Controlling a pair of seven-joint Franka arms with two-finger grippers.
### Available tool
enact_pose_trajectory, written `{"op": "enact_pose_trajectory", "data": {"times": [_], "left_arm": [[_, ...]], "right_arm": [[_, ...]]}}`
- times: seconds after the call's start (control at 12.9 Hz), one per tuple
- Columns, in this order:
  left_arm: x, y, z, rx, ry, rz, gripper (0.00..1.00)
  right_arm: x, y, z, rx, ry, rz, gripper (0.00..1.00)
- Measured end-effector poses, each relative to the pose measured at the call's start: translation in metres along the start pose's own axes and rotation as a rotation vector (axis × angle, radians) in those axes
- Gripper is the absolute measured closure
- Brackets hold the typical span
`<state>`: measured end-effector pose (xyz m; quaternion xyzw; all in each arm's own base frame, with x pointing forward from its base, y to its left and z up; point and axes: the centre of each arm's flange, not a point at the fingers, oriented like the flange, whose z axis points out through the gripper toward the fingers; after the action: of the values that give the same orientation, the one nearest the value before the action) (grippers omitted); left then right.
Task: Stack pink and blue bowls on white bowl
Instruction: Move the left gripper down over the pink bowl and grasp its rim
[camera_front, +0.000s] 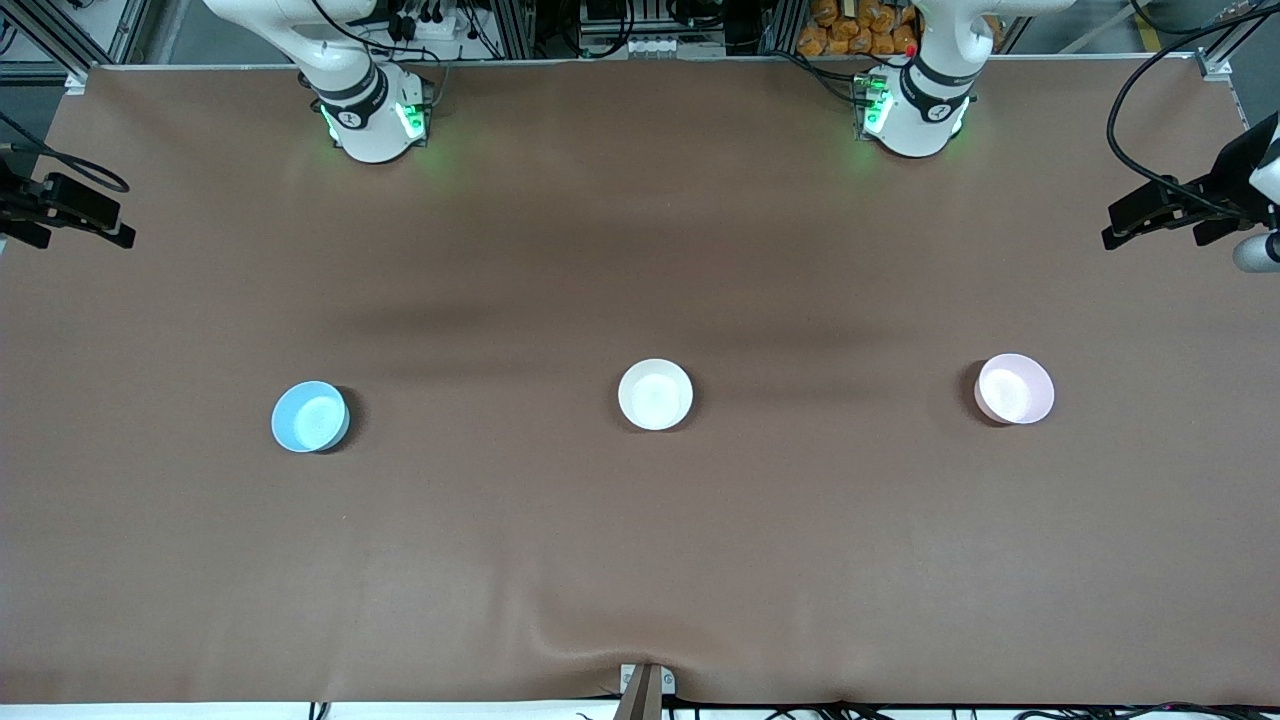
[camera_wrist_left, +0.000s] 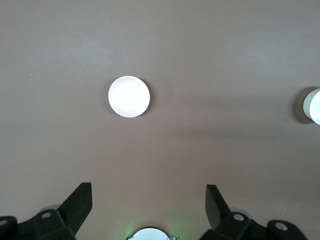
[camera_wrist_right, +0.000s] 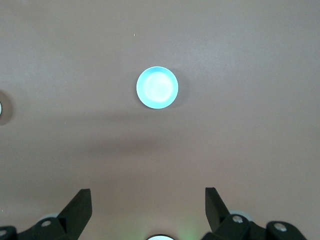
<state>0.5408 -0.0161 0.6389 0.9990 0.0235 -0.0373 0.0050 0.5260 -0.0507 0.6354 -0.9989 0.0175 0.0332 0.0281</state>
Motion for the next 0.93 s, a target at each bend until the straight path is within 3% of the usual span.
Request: {"op": "enact_pose_trajectory", "data": {"times": [0.54,0.93], "left_arm": [[0.007,-0.001,0.012,0.002,-0.022,-0.003,0.0],[0.06,-0.032,0.086,0.019,-0.074,-0.04,0.0]], "right_arm": [[0.0,0.0,0.0,0.0,0.0,0.0,0.0],[0.0,0.0,0.0,0.0,-0.001,0.0,0.0]]}}
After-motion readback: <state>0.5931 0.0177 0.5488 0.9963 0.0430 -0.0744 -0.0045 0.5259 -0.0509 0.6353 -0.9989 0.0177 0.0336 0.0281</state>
